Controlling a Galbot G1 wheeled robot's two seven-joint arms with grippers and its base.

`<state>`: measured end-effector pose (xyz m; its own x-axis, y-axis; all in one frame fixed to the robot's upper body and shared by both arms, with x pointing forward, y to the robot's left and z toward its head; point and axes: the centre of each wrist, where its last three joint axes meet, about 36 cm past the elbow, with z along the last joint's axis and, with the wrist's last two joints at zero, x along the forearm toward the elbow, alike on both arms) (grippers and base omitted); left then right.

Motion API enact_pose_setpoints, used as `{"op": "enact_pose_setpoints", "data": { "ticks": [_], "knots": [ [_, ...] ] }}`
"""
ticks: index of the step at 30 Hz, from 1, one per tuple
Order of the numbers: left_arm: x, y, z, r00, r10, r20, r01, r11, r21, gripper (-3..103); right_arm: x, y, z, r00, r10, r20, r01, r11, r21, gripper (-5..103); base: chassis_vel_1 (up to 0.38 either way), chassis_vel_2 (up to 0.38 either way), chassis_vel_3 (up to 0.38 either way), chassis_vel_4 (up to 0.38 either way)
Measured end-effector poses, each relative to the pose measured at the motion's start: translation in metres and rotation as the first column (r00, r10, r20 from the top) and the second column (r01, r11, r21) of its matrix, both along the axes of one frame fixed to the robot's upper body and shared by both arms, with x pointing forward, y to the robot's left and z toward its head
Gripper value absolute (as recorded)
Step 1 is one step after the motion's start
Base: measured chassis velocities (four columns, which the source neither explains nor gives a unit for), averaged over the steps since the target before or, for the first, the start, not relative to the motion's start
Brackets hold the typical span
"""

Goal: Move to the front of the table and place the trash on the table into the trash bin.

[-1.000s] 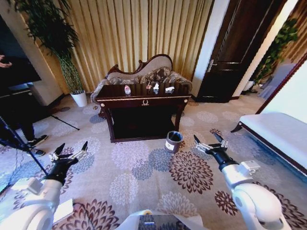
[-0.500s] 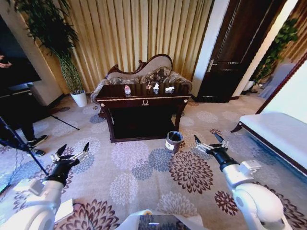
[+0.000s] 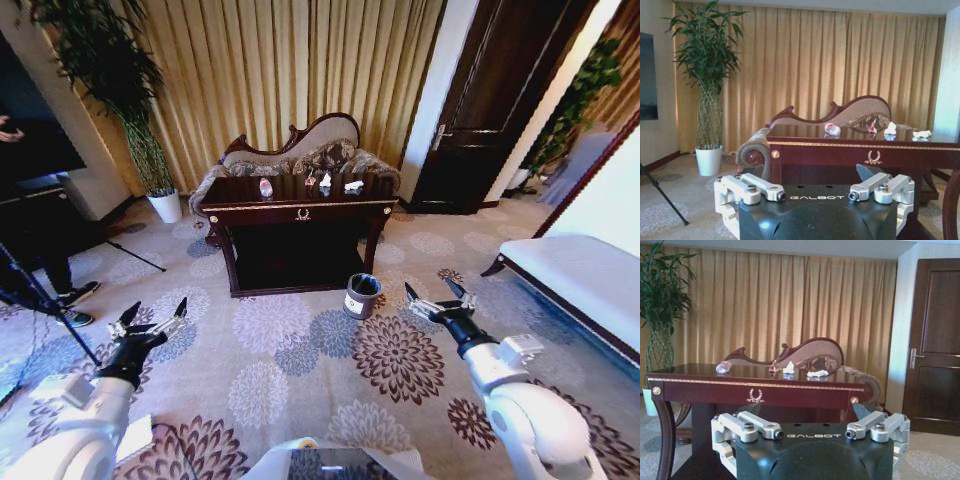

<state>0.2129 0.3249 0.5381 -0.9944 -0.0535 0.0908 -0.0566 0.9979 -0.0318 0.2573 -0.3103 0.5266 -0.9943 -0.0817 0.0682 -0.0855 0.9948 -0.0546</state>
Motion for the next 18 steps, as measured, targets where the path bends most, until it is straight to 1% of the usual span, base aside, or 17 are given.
{"op": "enact_pose_setpoints", "data": {
  "ticks": [18],
  "knots": [
    [-0.0003,-0.0002,-0.0003,1.0,0.001,0.004,-0.001,1.0,-0.002,100,0.0021,-0.0002,-0.0022,1.0,-0.002,-0.004,0.002,1.0,0.006,100,0.0,0.0,0.0,0.0]
  ]
}}
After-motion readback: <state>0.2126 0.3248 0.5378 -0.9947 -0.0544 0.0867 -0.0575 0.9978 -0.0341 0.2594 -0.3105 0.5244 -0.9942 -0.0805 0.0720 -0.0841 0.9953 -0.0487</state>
